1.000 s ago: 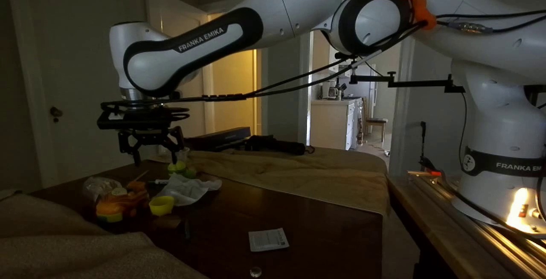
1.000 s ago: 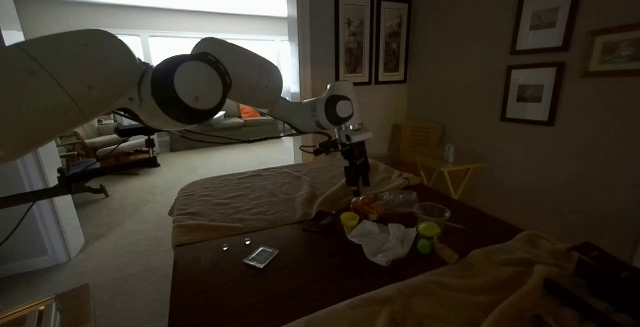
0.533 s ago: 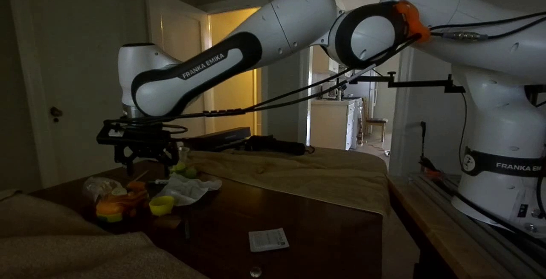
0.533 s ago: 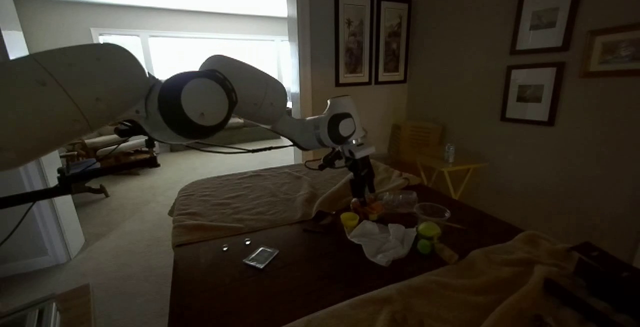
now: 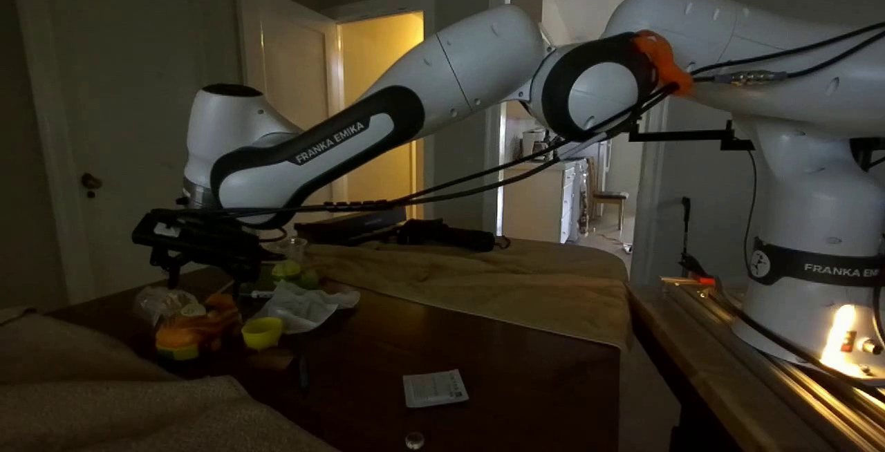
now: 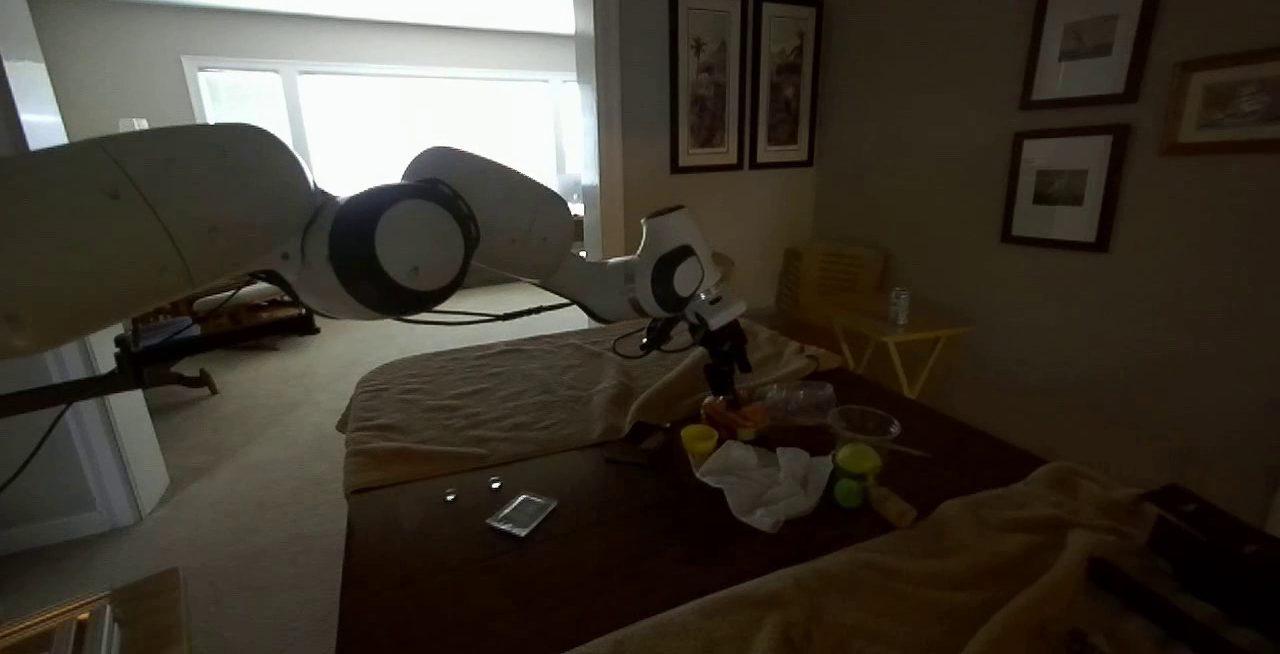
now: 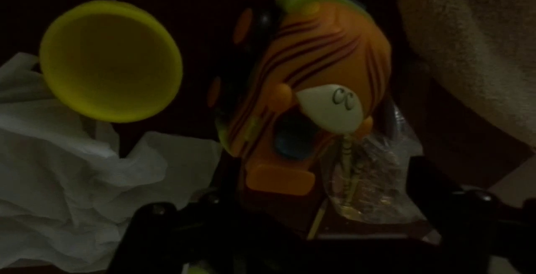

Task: Move the car toy to the right

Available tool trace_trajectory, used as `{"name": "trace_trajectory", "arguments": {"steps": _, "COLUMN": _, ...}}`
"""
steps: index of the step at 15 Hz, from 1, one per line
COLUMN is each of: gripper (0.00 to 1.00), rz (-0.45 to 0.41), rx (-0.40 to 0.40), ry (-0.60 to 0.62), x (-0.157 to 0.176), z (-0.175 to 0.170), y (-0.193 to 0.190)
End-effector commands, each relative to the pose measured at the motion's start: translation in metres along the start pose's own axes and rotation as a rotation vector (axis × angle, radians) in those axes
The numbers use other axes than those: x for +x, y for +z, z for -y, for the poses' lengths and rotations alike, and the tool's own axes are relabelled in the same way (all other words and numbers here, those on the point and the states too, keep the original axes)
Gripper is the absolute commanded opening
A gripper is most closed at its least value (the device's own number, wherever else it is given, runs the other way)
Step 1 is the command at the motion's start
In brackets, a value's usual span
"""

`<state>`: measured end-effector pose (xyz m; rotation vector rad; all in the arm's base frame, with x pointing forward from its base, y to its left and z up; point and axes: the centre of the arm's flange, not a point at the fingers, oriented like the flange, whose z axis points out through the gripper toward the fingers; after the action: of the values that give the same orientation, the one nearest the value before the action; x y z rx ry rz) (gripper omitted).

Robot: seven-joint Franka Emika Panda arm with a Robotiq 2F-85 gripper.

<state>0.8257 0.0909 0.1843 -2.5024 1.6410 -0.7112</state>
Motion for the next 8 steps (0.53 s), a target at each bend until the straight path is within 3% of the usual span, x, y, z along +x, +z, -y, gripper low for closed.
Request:
{"name": "trace_trajectory", "arguments": {"steps": 1, "gripper": 1.0, "rz": -0.031, "rx": 0.074, "ry": -0.006, "x": -0.003, "z": 0.033, "y": 0.014}}
{"name": "trace_trajectory", "arguments": {"steps": 8, "gripper": 1.0, "rz": 0.013, "rx": 0.047, "ry": 0.052, "x": -0.002, "z": 0.024, "y": 0.037}}
